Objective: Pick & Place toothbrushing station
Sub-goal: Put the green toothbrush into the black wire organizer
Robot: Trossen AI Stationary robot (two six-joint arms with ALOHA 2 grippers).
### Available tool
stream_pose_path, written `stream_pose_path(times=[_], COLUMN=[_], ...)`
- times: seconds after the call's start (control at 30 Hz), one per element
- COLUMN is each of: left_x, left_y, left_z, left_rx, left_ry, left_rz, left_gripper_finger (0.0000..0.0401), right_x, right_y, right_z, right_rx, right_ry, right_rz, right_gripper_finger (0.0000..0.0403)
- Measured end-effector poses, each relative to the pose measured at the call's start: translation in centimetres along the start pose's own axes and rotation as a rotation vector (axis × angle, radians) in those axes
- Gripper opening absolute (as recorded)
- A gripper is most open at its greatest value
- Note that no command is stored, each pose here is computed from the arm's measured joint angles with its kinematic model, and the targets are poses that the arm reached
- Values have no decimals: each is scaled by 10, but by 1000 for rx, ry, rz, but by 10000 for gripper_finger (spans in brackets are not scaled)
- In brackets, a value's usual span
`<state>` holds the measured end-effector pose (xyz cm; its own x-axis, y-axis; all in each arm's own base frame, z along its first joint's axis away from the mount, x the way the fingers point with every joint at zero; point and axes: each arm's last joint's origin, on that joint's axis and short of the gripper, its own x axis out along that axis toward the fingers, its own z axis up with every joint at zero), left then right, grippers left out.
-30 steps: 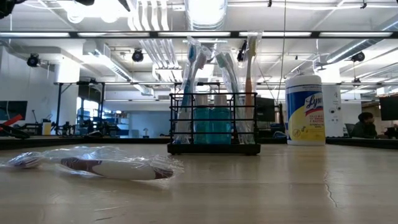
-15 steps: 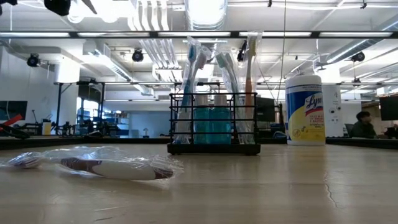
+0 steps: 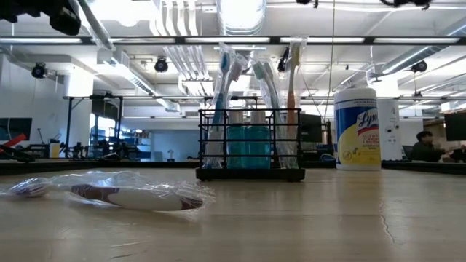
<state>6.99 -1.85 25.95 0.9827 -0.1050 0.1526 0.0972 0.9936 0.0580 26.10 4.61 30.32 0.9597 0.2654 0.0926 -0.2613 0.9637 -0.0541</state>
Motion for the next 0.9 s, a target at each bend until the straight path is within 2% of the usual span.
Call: stream_pose_path(times=[0.13,0.3,0.4,0.67,0.9], left_x=[1,0,0,-2,-7], left_y=[0,0,0,1,4], left_z=[-1,0,2,10,25], left_rx=[23,63,83,64,46], left_ry=[13,9,-15,-94,-150], left_rz=[-1,-4,-13,-5,23], left_gripper_finger=[21,21,21,21,21], right_x=[-19,-39,-53,-96,-127], right_y=[-7,-13,-11,-1,7], right_z=[-13,-32,-34,-48,-73], right_rx=[-15,-12,-15,64,97], right_ry=[-52,-67,-137,-217,-221], right_rz=[71,34,25,-111,-203], right_gripper_finger=[8,8,8,8,8])
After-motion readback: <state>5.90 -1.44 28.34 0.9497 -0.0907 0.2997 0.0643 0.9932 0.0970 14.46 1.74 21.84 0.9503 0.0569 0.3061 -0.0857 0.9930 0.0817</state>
